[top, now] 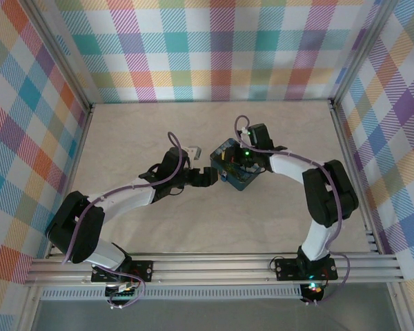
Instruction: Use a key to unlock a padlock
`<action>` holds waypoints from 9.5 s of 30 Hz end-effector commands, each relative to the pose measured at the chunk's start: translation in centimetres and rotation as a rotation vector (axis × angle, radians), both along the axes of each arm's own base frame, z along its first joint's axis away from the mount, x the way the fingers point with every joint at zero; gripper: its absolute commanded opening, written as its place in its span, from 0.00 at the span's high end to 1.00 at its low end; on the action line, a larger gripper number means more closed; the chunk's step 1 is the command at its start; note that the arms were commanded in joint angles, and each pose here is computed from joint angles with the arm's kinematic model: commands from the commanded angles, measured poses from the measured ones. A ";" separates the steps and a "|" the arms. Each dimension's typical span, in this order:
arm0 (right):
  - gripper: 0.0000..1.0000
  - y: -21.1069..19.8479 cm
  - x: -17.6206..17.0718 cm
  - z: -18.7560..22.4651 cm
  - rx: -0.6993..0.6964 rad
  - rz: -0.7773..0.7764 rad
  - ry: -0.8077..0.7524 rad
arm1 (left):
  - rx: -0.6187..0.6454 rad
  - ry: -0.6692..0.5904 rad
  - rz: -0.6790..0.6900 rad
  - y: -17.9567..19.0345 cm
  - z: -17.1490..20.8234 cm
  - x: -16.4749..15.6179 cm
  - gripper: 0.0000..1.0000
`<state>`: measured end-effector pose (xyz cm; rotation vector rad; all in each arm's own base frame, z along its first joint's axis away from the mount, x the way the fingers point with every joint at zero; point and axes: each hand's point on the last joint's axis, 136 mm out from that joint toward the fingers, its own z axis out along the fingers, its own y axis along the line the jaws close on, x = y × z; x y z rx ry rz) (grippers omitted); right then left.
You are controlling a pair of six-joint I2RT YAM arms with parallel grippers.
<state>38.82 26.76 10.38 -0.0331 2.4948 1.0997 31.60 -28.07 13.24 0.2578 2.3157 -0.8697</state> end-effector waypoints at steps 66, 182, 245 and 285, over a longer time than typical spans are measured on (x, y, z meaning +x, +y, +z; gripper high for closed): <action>1.00 -1.9 -4.1 -2.2 -0.150 0.080 0.082 | 0.064 -0.007 -0.259 -4.4 -8.7 1.7 0.37; 1.00 -4.5 -14.1 -3.3 -0.191 0.071 -0.432 | -0.233 0.408 -0.041 -8.6 -2.1 -1.8 0.78; 1.00 -2.0 -12.0 -3.2 -0.147 0.091 -0.507 | -0.230 0.411 -0.050 -8.5 -2.0 -2.1 0.78; 1.00 0.3 -8.9 0.4 -0.113 0.087 -0.624 | -0.229 0.414 -0.049 -8.4 -2.0 -2.3 0.78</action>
